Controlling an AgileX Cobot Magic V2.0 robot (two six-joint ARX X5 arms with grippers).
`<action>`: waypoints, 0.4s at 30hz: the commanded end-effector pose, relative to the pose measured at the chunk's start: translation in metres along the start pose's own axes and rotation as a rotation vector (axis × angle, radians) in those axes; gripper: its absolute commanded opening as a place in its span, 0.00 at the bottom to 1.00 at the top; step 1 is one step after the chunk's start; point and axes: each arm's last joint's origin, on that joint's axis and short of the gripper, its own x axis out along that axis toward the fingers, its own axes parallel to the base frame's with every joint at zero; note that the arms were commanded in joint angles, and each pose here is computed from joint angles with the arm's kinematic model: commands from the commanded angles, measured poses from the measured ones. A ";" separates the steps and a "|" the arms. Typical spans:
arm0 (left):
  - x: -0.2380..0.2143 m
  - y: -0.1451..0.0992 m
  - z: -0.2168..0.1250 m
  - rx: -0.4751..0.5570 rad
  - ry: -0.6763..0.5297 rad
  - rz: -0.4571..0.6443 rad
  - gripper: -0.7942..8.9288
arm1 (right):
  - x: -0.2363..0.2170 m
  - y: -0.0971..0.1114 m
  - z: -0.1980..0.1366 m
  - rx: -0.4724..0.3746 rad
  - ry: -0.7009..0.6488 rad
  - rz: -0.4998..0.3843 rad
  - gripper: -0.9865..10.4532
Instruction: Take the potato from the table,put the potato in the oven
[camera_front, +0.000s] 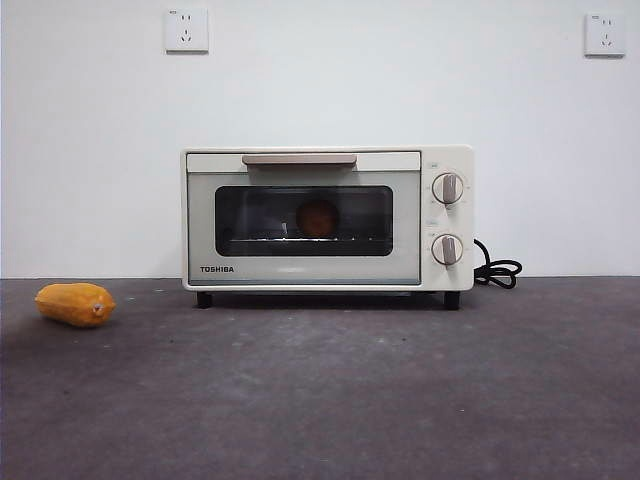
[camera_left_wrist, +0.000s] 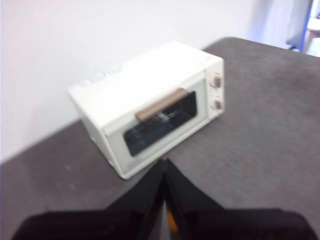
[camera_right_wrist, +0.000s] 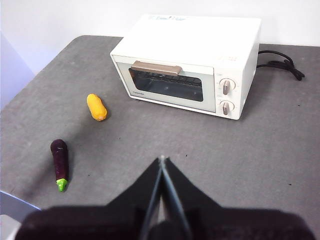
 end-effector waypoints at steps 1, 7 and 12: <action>0.015 0.000 -0.028 0.034 -0.021 0.026 0.08 | 0.002 0.000 -0.002 -0.002 0.025 -0.009 0.09; 0.039 -0.007 -0.094 0.059 -0.072 0.091 0.08 | 0.002 0.000 -0.002 -0.001 0.025 -0.009 0.09; 0.056 -0.016 -0.156 0.009 -0.066 0.214 0.08 | 0.002 0.000 -0.002 -0.001 0.025 -0.009 0.09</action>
